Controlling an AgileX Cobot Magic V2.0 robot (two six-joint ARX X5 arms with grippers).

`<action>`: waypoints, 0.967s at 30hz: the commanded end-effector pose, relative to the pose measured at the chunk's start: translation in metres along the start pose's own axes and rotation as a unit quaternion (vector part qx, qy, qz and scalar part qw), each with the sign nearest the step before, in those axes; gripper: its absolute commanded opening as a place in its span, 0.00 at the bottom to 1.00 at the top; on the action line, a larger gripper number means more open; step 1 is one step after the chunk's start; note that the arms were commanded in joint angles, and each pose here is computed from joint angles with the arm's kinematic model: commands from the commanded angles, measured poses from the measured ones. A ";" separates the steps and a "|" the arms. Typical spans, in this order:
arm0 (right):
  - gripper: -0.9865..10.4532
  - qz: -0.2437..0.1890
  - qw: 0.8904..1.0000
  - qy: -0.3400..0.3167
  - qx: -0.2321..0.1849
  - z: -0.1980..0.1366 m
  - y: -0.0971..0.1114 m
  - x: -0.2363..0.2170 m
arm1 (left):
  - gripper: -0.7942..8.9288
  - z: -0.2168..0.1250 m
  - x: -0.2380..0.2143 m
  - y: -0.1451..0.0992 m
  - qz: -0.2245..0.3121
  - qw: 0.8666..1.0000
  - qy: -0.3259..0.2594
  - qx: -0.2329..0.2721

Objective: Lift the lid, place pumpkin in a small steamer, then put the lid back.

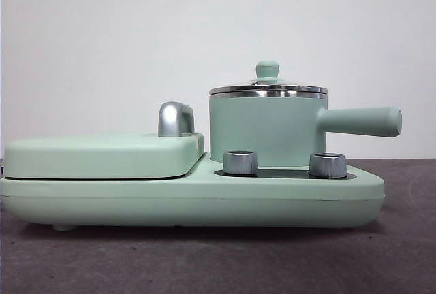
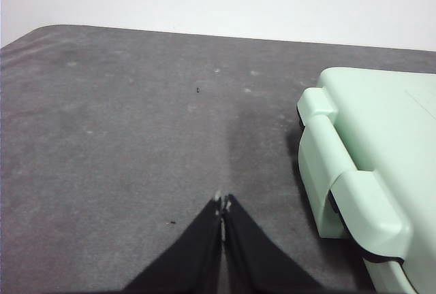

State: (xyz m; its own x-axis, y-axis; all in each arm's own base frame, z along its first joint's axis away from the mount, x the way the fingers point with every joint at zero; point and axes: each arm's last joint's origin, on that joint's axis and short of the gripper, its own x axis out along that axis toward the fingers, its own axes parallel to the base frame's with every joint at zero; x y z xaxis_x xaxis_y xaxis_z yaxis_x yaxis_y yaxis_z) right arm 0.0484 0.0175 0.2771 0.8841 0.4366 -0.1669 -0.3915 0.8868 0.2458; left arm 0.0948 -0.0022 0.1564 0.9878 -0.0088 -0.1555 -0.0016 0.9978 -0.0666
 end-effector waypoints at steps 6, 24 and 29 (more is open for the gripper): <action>0.10 -0.131 0.985 -0.057 -0.098 -0.055 -0.036 0.036 | 0.09 -0.007 0.002 0.001 0.003 1.000 0.011 0.004; 0.10 -0.244 0.966 -0.032 -0.076 -0.106 -0.066 0.055 | 0.09 -0.007 0.002 0.001 0.003 1.000 0.011 0.004; 0.10 -0.243 0.967 -0.032 -0.077 -0.106 -0.066 0.055 | 0.09 -0.007 0.002 0.001 0.003 1.000 0.011 0.004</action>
State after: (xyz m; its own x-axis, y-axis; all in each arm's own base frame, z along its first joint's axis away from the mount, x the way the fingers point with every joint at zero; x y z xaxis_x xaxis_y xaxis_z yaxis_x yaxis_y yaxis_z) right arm 0.0958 -0.0004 0.1527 0.9869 -0.0383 -0.1565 0.0410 0.9991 0.0139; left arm 0.0948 -0.0022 0.1564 0.9878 -0.0088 -0.1555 -0.0016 0.9978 -0.0666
